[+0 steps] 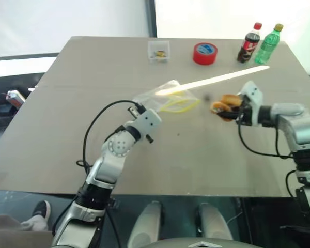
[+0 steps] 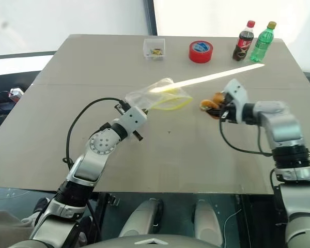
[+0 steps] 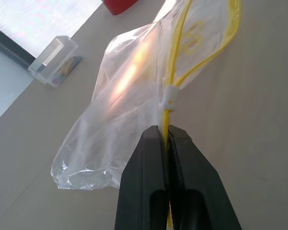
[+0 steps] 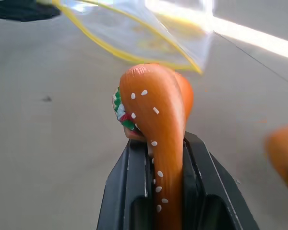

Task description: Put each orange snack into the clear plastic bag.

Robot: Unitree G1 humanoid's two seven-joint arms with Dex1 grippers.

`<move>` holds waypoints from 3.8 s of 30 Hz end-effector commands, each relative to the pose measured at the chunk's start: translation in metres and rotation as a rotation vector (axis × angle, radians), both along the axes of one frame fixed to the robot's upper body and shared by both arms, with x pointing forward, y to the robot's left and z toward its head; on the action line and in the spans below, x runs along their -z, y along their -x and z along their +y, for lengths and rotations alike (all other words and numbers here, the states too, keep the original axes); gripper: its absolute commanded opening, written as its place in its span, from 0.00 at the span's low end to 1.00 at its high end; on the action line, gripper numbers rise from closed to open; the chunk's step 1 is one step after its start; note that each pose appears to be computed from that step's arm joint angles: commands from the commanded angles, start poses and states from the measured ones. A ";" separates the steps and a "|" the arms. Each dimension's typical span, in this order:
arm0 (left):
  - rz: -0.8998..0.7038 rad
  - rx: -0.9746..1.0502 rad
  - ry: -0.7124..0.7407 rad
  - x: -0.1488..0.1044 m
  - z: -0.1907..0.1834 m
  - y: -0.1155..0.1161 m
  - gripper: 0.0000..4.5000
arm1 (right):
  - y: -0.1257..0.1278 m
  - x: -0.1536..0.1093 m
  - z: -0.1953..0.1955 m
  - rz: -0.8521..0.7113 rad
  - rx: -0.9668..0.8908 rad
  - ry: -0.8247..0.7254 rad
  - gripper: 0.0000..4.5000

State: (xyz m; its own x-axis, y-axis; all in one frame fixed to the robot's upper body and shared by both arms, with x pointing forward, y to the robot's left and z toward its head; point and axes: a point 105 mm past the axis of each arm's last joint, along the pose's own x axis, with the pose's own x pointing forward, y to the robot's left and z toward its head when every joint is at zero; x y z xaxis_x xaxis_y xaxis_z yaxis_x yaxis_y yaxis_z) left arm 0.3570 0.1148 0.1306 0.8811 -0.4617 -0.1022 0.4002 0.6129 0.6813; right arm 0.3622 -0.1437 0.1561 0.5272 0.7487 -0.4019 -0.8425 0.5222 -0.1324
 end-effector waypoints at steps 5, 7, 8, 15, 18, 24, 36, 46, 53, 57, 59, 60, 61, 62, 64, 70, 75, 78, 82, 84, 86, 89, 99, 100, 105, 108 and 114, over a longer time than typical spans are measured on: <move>-0.076 0.093 0.015 -0.019 -0.017 0.004 0.00 | -0.016 -0.007 0.042 -0.170 -0.038 0.139 0.03; -0.082 0.129 0.006 -0.020 -0.022 0.007 0.00 | -0.022 -0.006 0.046 -0.181 -0.030 0.158 0.03; -0.082 0.142 0.001 -0.020 -0.024 0.008 0.00 | -0.024 -0.007 0.047 -0.180 -0.024 0.154 0.03; -0.079 0.210 -0.043 -0.014 -0.032 0.016 0.00 | -0.031 -0.008 0.054 -0.150 -0.005 0.136 0.03; -0.083 0.207 -0.059 -0.012 -0.033 0.014 0.00 | -0.029 -0.010 0.055 -0.145 -0.025 0.139 0.03; -0.091 0.230 -0.099 -0.010 -0.035 0.014 0.00 | -0.026 -0.018 0.055 -0.084 -0.013 0.067 0.03; -0.093 0.218 -0.125 -0.006 -0.028 0.011 0.00 | -0.016 -0.033 0.057 0.394 0.141 -0.363 0.03; -0.120 0.268 -0.082 -0.013 -0.040 0.016 0.00 | -0.033 -0.002 0.054 0.640 0.393 -0.465 0.03; -0.128 0.269 -0.081 -0.014 -0.040 0.015 0.00 | -0.038 -0.007 0.063 0.727 0.435 -0.592 0.03; -0.122 0.281 -0.086 -0.011 -0.042 0.015 0.00 | -0.037 -0.023 0.079 0.804 0.387 -0.733 0.03; -0.119 0.288 -0.089 -0.010 -0.043 0.015 0.00 | -0.039 -0.023 0.082 0.821 0.408 -0.764 0.03; -0.120 0.290 -0.087 -0.010 -0.044 0.015 0.00 | -0.040 -0.022 0.084 0.828 0.424 -0.773 0.03; -0.121 0.292 -0.085 -0.010 -0.045 0.015 0.00 | -0.040 -0.020 0.086 0.842 0.432 -0.786 0.03; -0.123 0.294 -0.083 -0.011 -0.045 0.015 0.00 | -0.040 -0.019 0.088 0.851 0.436 -0.794 0.03; -0.127 0.300 -0.080 -0.012 -0.046 0.015 0.00 | -0.039 -0.017 0.092 0.848 0.444 -0.791 0.03; -0.140 0.311 -0.072 -0.014 -0.050 0.014 0.00 | -0.036 -0.010 0.106 0.734 0.437 -0.699 0.03; -0.136 0.307 -0.075 -0.013 -0.049 0.012 0.00 | -0.029 -0.013 0.113 0.709 0.369 -0.679 0.42; -0.135 0.293 -0.072 -0.013 -0.047 0.010 0.00 | -0.029 -0.012 0.108 0.678 0.375 -0.651 0.75; -0.120 0.249 -0.059 -0.010 -0.041 0.006 0.00 | -0.030 -0.011 0.098 0.653 0.390 -0.636 1.00; -0.112 0.224 -0.037 -0.010 -0.038 0.004 0.00 | -0.029 -0.011 0.092 0.629 0.388 -0.616 1.00; -0.103 0.200 -0.018 -0.009 -0.035 0.002 0.00 | -0.028 -0.009 0.086 0.604 0.386 -0.588 1.00; -0.099 0.192 -0.019 -0.008 -0.034 0.001 0.00 | -0.026 -0.007 0.076 0.564 0.383 -0.546 1.00; -0.087 0.157 -0.007 -0.006 -0.028 0.002 0.00 | 0.006 -0.024 0.016 0.117 0.134 -0.196 1.00; -0.085 0.147 -0.006 -0.006 -0.026 0.002 0.00 | 0.008 -0.028 0.005 0.037 0.101 -0.132 1.00; -0.082 0.121 0.000 -0.004 -0.021 0.002 0.00 | -0.011 -0.028 -0.036 -0.244 0.049 0.172 1.00; -0.080 0.117 0.005 -0.004 -0.022 0.001 0.00 | -0.033 -0.023 -0.050 -0.313 0.078 0.285 1.00; -0.081 0.120 0.004 -0.004 -0.024 0.001 0.00 | -0.072 -0.017 -0.052 -0.360 0.155 0.350 1.00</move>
State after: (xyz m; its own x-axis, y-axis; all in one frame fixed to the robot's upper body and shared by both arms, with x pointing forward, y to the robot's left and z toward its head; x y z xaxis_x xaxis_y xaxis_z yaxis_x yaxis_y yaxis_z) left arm 0.3573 0.0924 0.1190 0.8250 -0.5586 -0.0862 0.4510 0.5586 0.6961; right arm 0.4273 -0.1932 0.1620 0.7393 0.5207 -0.4270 -0.6697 0.5020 -0.5473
